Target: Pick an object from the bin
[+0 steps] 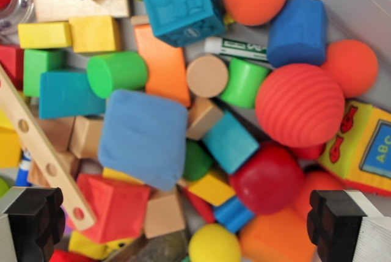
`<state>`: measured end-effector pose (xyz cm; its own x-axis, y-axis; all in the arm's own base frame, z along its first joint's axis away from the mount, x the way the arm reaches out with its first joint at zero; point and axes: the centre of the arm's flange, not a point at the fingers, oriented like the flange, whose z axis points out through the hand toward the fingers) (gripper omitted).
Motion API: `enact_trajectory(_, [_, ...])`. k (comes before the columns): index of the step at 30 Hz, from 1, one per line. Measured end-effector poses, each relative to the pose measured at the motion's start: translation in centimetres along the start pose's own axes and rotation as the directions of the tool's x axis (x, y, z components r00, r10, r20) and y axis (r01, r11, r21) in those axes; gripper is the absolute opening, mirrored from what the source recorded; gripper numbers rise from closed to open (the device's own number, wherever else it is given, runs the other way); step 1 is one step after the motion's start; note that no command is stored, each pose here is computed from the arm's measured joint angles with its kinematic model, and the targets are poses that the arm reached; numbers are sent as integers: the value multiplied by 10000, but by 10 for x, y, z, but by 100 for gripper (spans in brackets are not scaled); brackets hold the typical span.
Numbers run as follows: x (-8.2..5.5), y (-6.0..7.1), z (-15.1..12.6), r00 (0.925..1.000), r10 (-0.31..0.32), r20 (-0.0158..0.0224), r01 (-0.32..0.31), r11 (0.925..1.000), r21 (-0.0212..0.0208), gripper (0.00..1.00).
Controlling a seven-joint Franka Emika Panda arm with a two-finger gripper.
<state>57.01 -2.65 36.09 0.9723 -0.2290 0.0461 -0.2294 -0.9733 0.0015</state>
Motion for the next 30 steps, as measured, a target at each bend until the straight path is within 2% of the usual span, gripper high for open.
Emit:
enact_trajectory(7, [-4,1,9,9969,-780,45,780,9970,21,100])
enact_trajectory(9, [-5,1,12,9948,-1019,61,1019,9948,27,100])
enact_trajectory(12, [-7,1,16,9912,-1325,61,1325,9912,40,100])
enact_trajectory(15, [-9,2,20,9855,-1697,85,1696,9855,52,100])
enact_trajectory(20, [-12,3,28,9725,-2327,121,2326,9725,74,100])
enact_trajectory(24, [-15,3,34,9602,-2791,136,2790,9603,92,100])
enact_trajectory(30, [-19,4,44,9353,-3534,172,3533,9354,120,100])
